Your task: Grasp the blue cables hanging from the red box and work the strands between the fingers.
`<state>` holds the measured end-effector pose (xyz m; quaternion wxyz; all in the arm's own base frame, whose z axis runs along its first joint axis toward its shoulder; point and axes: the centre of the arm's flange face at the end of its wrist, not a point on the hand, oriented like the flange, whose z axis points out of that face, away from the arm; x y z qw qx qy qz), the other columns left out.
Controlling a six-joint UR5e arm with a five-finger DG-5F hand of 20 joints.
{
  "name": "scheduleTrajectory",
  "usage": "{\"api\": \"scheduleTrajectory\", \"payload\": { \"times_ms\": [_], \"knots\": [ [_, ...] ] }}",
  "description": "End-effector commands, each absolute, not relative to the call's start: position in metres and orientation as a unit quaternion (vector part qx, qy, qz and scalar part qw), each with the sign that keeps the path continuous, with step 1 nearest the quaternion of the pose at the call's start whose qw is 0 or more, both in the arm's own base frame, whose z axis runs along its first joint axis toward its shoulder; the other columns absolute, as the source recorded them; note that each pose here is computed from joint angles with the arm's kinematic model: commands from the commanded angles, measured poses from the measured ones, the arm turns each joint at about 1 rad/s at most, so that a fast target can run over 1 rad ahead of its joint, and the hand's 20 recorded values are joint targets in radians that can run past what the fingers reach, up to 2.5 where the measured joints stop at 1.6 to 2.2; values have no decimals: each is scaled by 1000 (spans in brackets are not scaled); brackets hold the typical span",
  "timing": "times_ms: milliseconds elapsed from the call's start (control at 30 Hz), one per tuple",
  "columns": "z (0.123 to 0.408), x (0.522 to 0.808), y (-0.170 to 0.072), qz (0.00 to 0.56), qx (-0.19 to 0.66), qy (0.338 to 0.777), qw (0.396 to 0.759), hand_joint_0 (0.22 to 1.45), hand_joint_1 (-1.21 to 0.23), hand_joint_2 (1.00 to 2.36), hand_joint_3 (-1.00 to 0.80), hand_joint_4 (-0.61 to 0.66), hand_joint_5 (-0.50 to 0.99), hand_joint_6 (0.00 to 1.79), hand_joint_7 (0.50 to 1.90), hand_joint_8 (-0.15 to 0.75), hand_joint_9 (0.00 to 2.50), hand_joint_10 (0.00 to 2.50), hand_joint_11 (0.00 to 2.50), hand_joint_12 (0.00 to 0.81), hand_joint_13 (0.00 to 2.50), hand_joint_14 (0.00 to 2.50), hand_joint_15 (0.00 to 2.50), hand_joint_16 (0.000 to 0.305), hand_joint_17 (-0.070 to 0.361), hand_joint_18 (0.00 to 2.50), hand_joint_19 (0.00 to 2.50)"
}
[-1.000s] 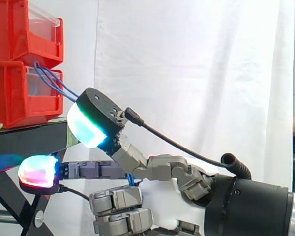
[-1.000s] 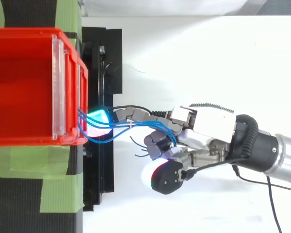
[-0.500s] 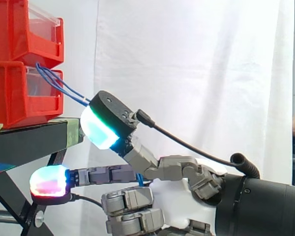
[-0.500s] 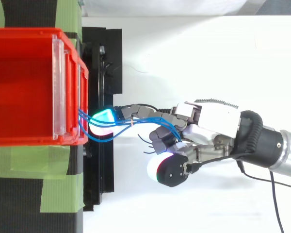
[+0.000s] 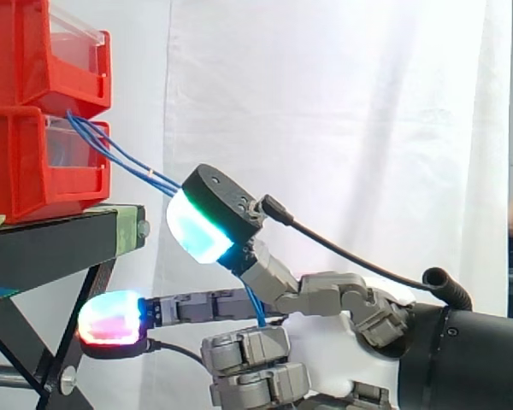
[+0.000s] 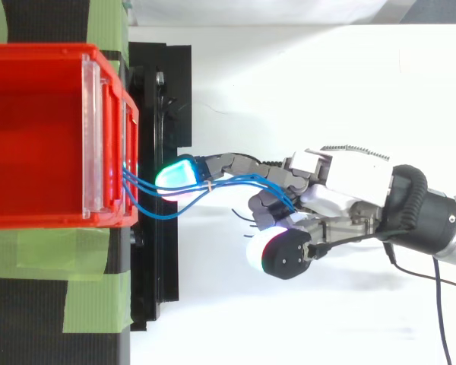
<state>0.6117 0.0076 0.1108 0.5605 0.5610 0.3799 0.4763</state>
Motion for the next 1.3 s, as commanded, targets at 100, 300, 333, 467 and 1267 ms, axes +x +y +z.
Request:
{"api": "scheduleTrajectory", "payload": {
  "times_ms": [100,300,333,467,1267],
  "knots": [
    [108,595,2,470,567,384,557,727,-546,1000,-1000,213,-197,8,728,401,662,2500,2500,433,956,2500,1576,53,118,1455,1507],
    [112,595,2,465,567,379,564,727,-547,1000,-1000,212,-196,8,727,401,663,2500,2500,434,951,2500,1598,53,119,1452,1506],
    [113,596,2,461,569,376,568,728,-546,1000,-1000,212,-197,9,729,406,663,2500,2500,429,949,2500,1590,53,118,1452,1502],
    [118,601,3,459,572,366,573,727,-545,1000,-1000,214,-197,8,728,405,662,2500,2500,429,949,2500,1589,52,117,1448,1515],
    [122,602,6,354,583,481,551,727,-546,1000,-1000,216,-191,8,731,405,667,2500,2500,432,948,2500,1585,53,118,1446,1514]
  ]
}}
